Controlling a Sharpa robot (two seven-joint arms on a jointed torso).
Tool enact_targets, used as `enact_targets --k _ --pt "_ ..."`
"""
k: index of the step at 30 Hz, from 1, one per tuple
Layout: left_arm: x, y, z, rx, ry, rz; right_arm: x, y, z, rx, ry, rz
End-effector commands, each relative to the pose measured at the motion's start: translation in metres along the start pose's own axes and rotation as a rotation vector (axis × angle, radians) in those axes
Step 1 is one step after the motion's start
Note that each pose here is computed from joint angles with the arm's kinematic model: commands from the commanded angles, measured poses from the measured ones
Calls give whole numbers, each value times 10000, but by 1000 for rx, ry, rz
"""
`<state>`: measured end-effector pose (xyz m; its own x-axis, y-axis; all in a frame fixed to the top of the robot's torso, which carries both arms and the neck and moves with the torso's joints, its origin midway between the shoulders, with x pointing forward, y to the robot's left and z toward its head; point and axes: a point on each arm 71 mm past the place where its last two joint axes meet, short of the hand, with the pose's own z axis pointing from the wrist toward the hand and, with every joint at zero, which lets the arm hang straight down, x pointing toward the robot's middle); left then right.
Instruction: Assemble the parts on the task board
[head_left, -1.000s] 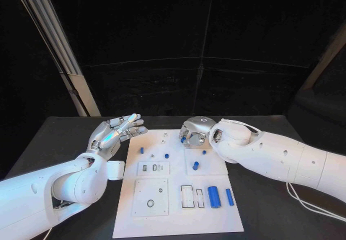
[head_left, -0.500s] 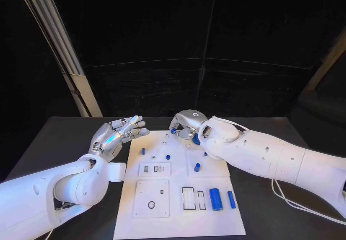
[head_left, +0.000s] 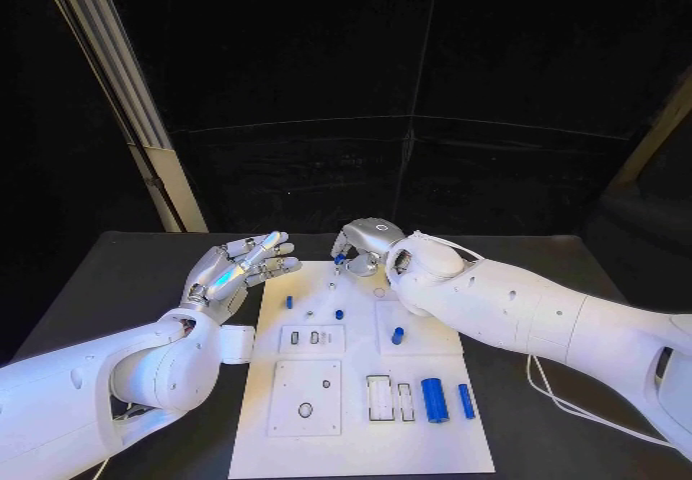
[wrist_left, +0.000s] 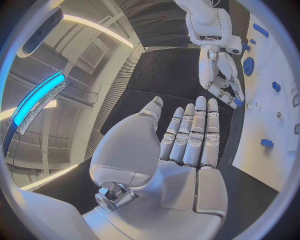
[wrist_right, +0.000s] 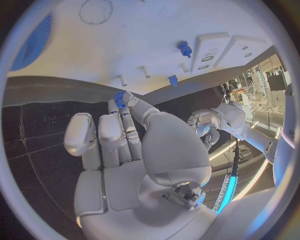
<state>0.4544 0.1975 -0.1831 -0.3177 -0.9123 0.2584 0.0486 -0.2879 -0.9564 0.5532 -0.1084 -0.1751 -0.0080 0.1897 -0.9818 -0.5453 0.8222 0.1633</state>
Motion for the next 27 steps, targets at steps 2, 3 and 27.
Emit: enact_targets --k 2,3,27 --pt "16 -23 5 9 14 -8 12 15 12 -18 39 0" --pt "16 -25 5 10 14 -8 15 16 11 -18 44 0" --pt "8 -32 17 10 16 -8 78 42 74 5 81 -26"
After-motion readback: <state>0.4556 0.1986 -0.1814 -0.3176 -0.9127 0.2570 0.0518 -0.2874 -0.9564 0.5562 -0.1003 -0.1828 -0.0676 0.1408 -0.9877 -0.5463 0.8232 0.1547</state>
